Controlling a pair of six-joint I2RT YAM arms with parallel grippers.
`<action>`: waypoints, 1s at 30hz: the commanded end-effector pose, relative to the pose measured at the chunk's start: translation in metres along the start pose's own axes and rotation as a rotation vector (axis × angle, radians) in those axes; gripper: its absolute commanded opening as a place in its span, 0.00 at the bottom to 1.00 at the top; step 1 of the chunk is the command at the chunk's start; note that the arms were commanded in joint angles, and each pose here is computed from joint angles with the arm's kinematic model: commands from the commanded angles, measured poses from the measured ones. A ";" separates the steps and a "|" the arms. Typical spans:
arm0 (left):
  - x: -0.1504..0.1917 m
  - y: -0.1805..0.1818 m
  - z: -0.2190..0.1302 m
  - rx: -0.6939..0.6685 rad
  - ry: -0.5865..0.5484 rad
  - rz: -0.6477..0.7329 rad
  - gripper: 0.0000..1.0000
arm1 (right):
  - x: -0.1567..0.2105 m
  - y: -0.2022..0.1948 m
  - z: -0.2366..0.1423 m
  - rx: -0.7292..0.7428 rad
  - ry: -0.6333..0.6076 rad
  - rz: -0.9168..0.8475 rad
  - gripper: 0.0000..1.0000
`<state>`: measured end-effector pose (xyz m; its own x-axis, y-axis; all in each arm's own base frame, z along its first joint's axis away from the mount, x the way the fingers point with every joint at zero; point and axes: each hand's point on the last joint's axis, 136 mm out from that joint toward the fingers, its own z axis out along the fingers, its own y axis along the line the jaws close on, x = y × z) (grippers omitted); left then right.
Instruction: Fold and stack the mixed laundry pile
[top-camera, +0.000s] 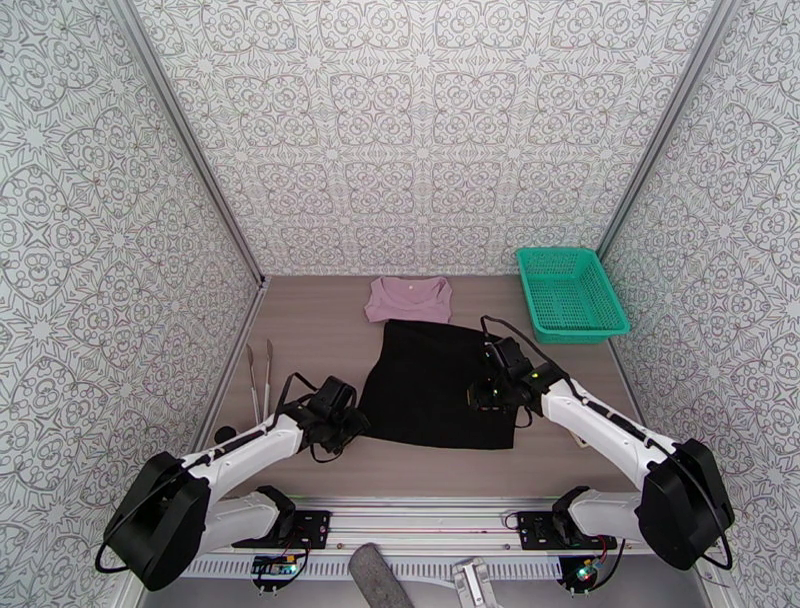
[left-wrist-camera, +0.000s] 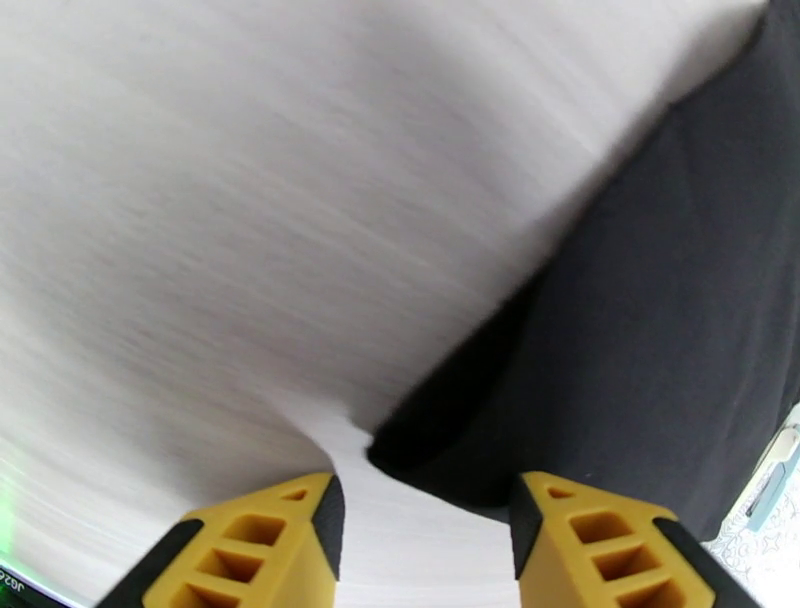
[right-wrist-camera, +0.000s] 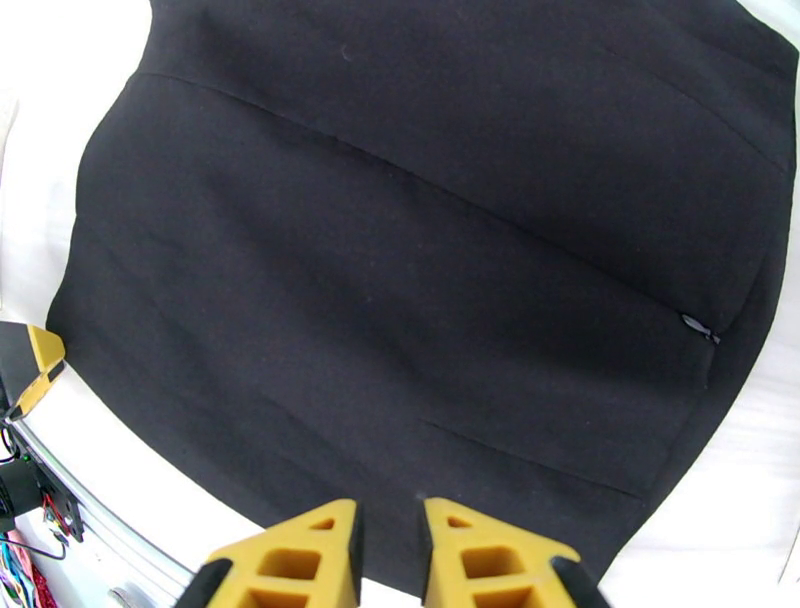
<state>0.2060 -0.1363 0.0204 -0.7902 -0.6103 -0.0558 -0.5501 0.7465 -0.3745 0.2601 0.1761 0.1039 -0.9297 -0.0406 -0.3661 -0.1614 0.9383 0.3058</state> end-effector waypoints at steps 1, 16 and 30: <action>-0.004 0.003 0.004 -0.011 0.001 -0.013 0.50 | -0.001 0.003 0.000 -0.005 -0.010 0.002 0.23; -0.021 -0.017 0.048 -0.071 0.060 0.056 0.32 | 0.003 0.000 -0.005 -0.003 -0.019 0.015 0.23; -0.045 -0.034 0.085 -0.154 0.078 0.161 0.00 | 0.011 -0.002 -0.007 -0.005 -0.020 0.029 0.22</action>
<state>0.2269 -0.1503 0.0070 -0.8578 -0.4897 0.1560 -0.5100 0.8485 -0.1412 0.2526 0.1718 0.1032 -0.9300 -0.0137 -0.3673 -0.1399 0.9373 0.3192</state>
